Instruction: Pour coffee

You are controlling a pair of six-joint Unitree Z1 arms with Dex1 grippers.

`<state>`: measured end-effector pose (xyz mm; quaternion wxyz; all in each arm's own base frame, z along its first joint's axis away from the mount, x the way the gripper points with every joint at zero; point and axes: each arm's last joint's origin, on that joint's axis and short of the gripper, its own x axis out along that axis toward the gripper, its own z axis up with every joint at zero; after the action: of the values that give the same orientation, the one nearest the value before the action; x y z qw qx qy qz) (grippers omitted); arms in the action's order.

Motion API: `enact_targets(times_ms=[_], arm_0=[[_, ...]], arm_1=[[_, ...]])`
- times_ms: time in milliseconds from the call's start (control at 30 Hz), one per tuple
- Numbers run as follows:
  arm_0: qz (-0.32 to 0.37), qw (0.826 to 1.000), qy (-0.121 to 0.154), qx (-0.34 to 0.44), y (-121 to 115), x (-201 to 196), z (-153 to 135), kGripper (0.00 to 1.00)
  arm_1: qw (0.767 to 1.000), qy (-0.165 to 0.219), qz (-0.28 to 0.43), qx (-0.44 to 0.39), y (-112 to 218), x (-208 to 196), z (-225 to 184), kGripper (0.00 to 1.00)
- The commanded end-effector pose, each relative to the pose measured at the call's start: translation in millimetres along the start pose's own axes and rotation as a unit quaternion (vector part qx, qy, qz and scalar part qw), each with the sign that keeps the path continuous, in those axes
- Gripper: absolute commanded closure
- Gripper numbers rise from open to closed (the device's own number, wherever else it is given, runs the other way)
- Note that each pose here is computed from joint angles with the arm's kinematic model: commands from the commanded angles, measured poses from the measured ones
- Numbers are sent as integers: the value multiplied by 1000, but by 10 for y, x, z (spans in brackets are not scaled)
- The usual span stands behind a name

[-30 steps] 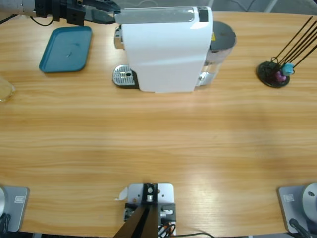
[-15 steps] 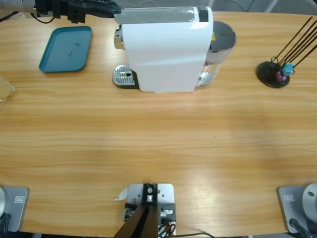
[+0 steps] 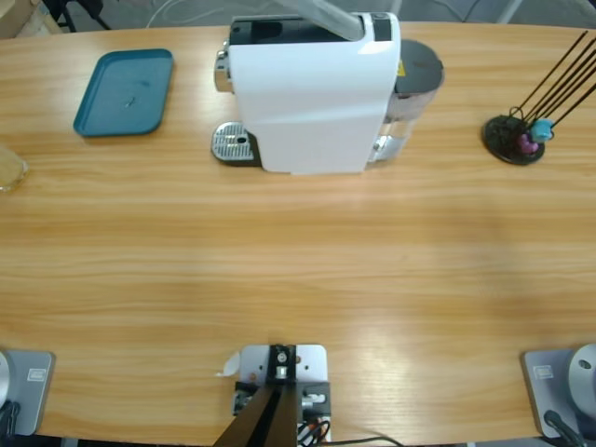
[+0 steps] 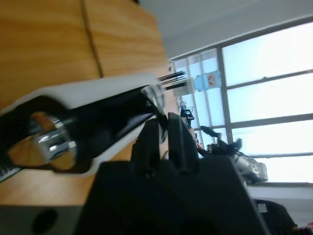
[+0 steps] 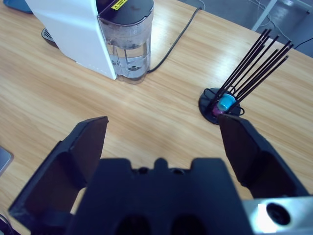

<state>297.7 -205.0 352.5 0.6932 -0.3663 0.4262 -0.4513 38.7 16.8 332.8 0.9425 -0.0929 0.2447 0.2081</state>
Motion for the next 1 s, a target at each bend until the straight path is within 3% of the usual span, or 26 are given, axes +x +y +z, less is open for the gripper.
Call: enact_targets(times_ms=[33,67,100,200,300,333,400,467,533,567,633,733,867,933,1000], arm_0=[[-85,988,-49,123,-456,-92,-40,324],[-77,979,-79,169,-563,-146,-101,101],[-65,972,-102,203,-621,-182,-144,36],[-33,947,-136,288,-669,-275,-229,4],[16,946,-106,306,-707,-334,-463,4],[56,937,-78,335,-726,-341,-575,4],[164,899,-24,405,-748,-325,-822,4],[269,833,23,483,-725,-265,-1075,4],[334,767,47,546,-628,-228,-1287,4],[343,761,50,549,-590,-260,-1327,4],[343,764,47,545,-544,-364,-1387,4],[349,777,42,522,-492,-400,-1422,4],[365,810,10,459,-449,-428,-1360,4],[370,810,16,455,-405,-412,-1373,4],[370,822,17,434,-354,-415,-1408,4]], arm_1=[[1000,18,10,-10,23,79,-51,0],[1000,17,10,-10,22,74,-47,0],[1000,14,11,-7,20,56,-51,0],[999,22,0,27,2,5,-10,0],[990,139,-3,-1,42,231,499,0],[987,159,-2,-4,49,260,713,0],[988,150,-19,0,55,402,959,0],[987,149,-63,7,51,649,995,69],[983,156,-96,-1,42,800,891,78],[981,155,-116,-4,36,885,814,78],[977,151,-147,16,-22,978,764,71],[960,151,-209,110,-174,1170,635,56],[941,167,-238,172,-261,1519,310,161],[931,202,-248,175,-273,1658,122,173],[923,204,-261,197,-324,1742,-35,184]])
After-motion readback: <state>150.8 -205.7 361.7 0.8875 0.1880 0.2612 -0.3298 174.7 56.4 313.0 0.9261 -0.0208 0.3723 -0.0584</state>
